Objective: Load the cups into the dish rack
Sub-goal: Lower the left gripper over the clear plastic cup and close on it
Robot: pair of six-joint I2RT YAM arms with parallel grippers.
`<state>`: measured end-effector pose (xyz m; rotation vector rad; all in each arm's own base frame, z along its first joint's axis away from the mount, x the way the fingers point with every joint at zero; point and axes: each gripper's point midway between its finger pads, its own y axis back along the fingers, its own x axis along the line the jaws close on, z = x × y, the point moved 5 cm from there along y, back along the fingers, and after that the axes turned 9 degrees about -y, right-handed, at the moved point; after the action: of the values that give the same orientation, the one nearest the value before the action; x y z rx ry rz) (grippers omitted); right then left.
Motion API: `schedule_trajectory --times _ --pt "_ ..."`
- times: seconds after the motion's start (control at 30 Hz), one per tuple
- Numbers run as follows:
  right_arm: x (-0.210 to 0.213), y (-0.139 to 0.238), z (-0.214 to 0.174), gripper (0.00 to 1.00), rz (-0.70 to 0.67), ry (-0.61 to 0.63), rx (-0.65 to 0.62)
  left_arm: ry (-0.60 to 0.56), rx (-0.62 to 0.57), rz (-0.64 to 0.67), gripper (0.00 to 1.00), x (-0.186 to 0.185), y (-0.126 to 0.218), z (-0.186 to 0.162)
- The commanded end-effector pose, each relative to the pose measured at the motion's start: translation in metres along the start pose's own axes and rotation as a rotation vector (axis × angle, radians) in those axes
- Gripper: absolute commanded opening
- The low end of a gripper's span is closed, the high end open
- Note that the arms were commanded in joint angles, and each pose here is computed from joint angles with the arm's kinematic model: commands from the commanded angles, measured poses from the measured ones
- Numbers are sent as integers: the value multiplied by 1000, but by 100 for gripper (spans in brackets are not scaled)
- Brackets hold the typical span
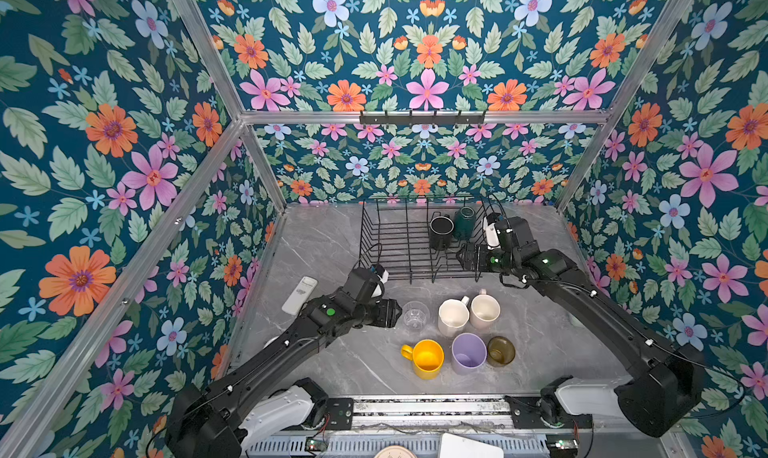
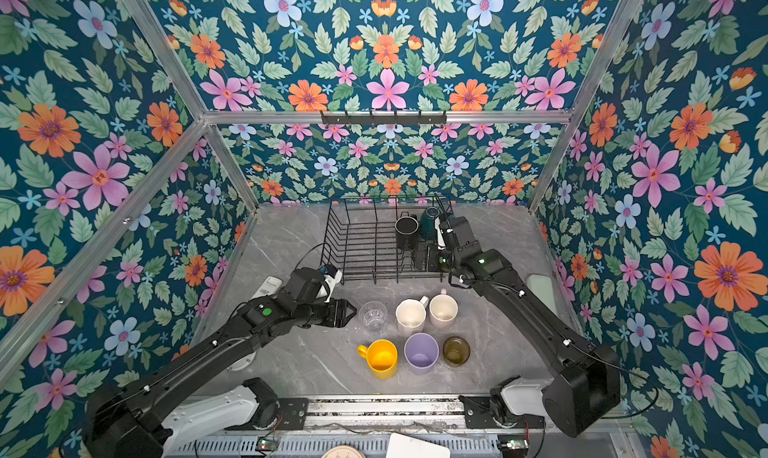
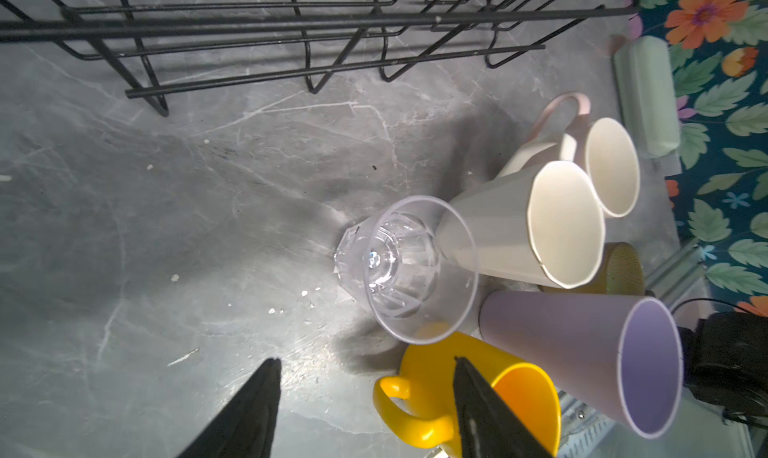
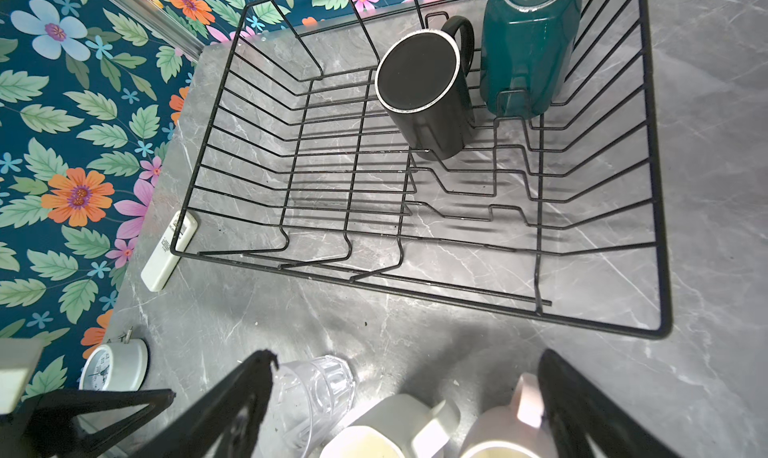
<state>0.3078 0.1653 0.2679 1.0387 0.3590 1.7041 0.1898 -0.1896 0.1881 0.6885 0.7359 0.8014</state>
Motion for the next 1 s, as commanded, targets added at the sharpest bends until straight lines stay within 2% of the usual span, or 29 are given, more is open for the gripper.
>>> schedule_trajectory --times 0.0,0.47,0.73,0.97 --pt "1 1 1 99 6 2 -9 9 -15 39 67 -1 -5 5" --pt "-4 7 -5 99 -1 19 -14 -6 52 94 64 -8 -41 -1" --pt "-6 13 -9 99 -2 23 -13 -2 67 127 57 -6 -59 -2" --pt "-8 14 -12 99 -4 25 -10 1 77 149 45 -4 -70 -1"
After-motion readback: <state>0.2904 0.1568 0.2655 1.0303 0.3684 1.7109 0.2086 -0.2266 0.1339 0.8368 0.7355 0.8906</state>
